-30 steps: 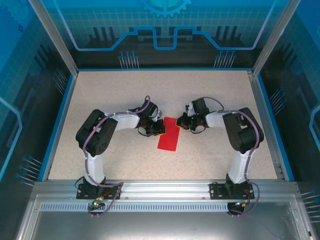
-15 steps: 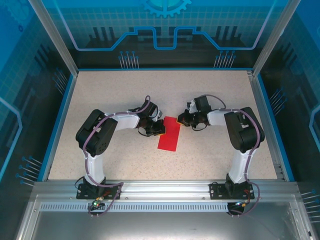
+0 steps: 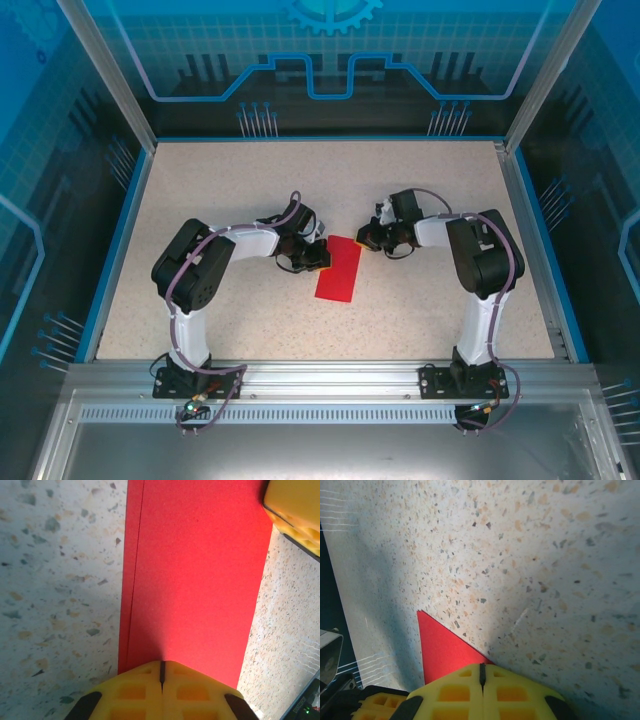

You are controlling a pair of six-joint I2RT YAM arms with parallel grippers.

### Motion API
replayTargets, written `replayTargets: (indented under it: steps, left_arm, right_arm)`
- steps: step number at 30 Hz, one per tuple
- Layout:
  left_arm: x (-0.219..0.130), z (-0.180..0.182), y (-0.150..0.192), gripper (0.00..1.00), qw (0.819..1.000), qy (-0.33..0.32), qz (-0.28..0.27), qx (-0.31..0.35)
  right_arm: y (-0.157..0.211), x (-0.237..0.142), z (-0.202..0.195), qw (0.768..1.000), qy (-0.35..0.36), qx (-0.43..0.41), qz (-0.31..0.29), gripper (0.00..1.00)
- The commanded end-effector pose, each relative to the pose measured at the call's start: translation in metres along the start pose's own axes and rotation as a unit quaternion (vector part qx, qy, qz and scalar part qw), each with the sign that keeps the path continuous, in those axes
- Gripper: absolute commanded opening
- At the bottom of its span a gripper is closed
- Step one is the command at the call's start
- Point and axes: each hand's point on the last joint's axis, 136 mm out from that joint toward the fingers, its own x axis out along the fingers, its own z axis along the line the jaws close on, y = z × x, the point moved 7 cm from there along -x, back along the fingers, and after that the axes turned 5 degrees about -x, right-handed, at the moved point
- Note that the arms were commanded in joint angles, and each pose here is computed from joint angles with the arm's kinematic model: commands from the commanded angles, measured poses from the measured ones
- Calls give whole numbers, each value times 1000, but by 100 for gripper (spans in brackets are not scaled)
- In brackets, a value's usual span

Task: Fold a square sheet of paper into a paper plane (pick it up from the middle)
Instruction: Fold the square sheet of paper in half at the center of the table.

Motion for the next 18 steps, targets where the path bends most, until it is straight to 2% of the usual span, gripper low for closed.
replayTargets:
  steps: [1, 6, 18]
  left_arm:
    - [17, 47, 21, 0, 992, -115, 32, -36]
    - [16, 46, 20, 0, 993, -112, 32, -36]
    - [15, 46, 21, 0, 993, -113, 30, -36]
  right_arm:
    - [-9, -13, 12, 1000, 15, -14, -7, 1]
    - [-16, -11, 15, 1000, 13, -14, -4, 1]
    - [0, 12, -20, 999, 37, 34, 12, 1]
